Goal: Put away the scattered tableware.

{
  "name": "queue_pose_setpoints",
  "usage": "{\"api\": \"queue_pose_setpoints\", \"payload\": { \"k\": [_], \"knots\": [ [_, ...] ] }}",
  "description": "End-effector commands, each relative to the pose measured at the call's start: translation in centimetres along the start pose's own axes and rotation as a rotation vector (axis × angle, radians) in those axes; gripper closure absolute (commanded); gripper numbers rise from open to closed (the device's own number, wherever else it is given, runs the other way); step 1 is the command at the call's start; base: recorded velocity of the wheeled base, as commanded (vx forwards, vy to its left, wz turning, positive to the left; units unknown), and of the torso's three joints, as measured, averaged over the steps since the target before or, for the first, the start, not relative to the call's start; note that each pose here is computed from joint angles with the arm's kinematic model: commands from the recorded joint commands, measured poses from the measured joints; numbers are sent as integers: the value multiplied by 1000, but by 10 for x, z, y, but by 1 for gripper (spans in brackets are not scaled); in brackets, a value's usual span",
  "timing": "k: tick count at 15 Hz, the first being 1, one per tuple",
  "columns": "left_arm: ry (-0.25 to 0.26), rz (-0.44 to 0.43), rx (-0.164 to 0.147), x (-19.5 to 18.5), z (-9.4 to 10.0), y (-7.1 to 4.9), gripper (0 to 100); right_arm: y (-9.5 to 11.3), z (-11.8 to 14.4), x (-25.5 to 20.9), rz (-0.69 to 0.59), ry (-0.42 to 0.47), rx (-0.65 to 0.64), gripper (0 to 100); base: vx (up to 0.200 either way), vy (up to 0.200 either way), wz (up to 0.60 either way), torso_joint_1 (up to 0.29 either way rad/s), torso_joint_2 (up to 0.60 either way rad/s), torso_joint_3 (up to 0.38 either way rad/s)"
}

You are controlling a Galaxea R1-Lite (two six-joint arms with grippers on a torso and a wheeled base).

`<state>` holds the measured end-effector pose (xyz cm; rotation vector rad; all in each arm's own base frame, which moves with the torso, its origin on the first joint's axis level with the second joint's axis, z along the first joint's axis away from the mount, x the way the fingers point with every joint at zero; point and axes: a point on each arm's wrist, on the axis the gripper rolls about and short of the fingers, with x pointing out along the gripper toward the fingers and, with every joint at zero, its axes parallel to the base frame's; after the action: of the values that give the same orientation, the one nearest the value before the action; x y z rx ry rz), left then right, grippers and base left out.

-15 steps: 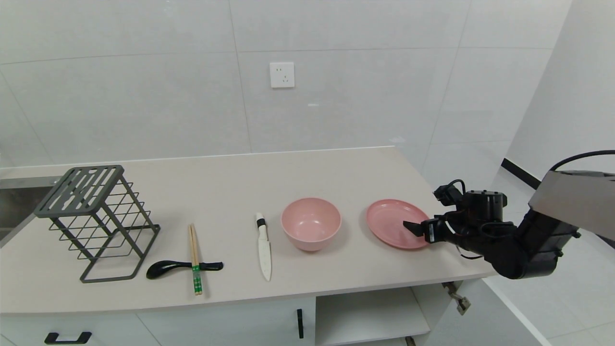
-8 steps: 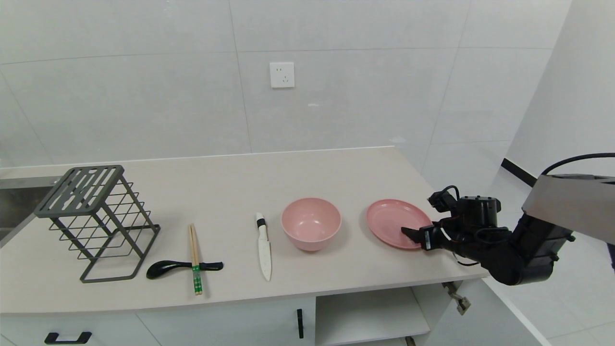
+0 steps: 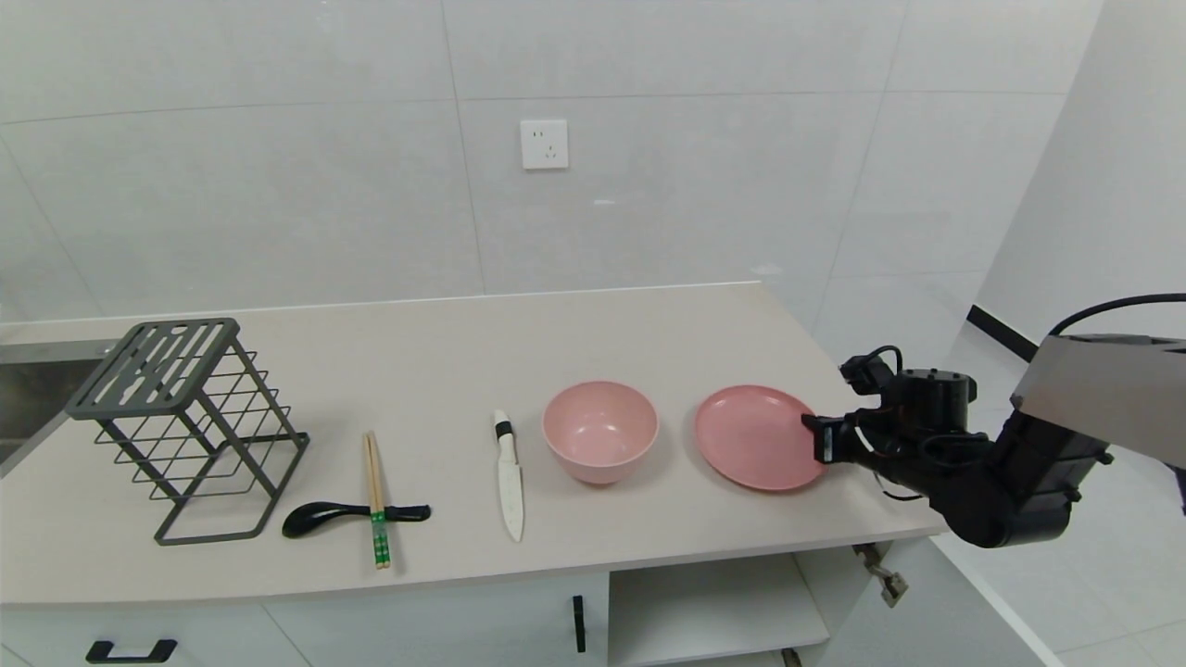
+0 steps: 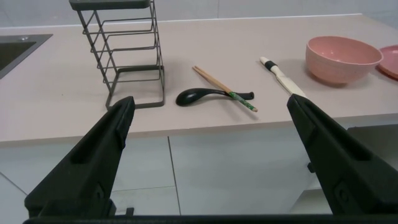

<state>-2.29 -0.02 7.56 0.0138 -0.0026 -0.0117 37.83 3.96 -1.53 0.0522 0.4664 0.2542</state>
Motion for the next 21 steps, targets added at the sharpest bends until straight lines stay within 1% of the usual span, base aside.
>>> {"api": "queue_pose_setpoints", "payload": {
  "k": [1, 3, 5, 6, 8, 10, 12, 15, 16, 17, 18, 20, 21],
  "knots": [
    [1, -1, 0, 0, 0, 0, 0, 4, 9, -3, 12, -58, 38, 100, 0, 0, 0, 0, 0, 0],
    [1, -1, 0, 0, 0, 0, 0, 4, 13, -5, 15, -81, 80, 100, 0, 0, 0, 0, 0, 0],
    [1, 1, 0, 0, 0, 0, 0, 11, 25, -17, 33, -109, 167, 100, 0, 0, 0, 0, 0, 0],
    [-1, -1, 0, 0, 0, 0, 0, 20, 39, -27, 62, -146, 232, 100, 0, 0, 0, 0, 0, 0],
    [1, -1, 0, 0, 0, 0, 0, 33, 58, -47, 109, -190, 357, 100, 0, 0, 0, 0, 0, 0],
    [-1, 1, -2, 0, 0, 0, 0, 44, 64, -68, 139, -196, 431, 100, 0, 0, 0, 0, 0, 0],
    [-1, 1, -2, 0, 0, 0, 0, 54, 64, -89, 166, -186, 469, 100, 0, 0, 0, 0, 0, 0],
    [-1, -1, 2, 0, 0, 0, 0, 79, 69, -131, 256, -191, 550, 100, 0, 0, 0, 0, 0, 0],
    [-1, -1, 3, 0, 0, 0, 0, 83, 68, -144, 273, -193, 557, 100, 0, 0, 0, 0, 0, 0],
    [-1, -2, 3, 0, 0, 0, 0, 84, 67, -148, 277, -191, 555, 100, 0, 0, 0, 0, 0, 0],
    [1, -5, 1, 0, 0, 0, 0, 87, 63, -169, 279, -202, 547, 100, 0, 0, 0, 0, 0, 0],
    [-4, 7, -17, 0, 1, 0, 0, 88, 62, -187, 264, -229, 541, 100, 0, 0, 0, 0, 0, 0],
    [-27, 9, -12, 0, 3, 0, 0, 87, 62, -191, 255, -243, 524, 100, 0, 0, 0, 0, 0, 0]
  ]
}}
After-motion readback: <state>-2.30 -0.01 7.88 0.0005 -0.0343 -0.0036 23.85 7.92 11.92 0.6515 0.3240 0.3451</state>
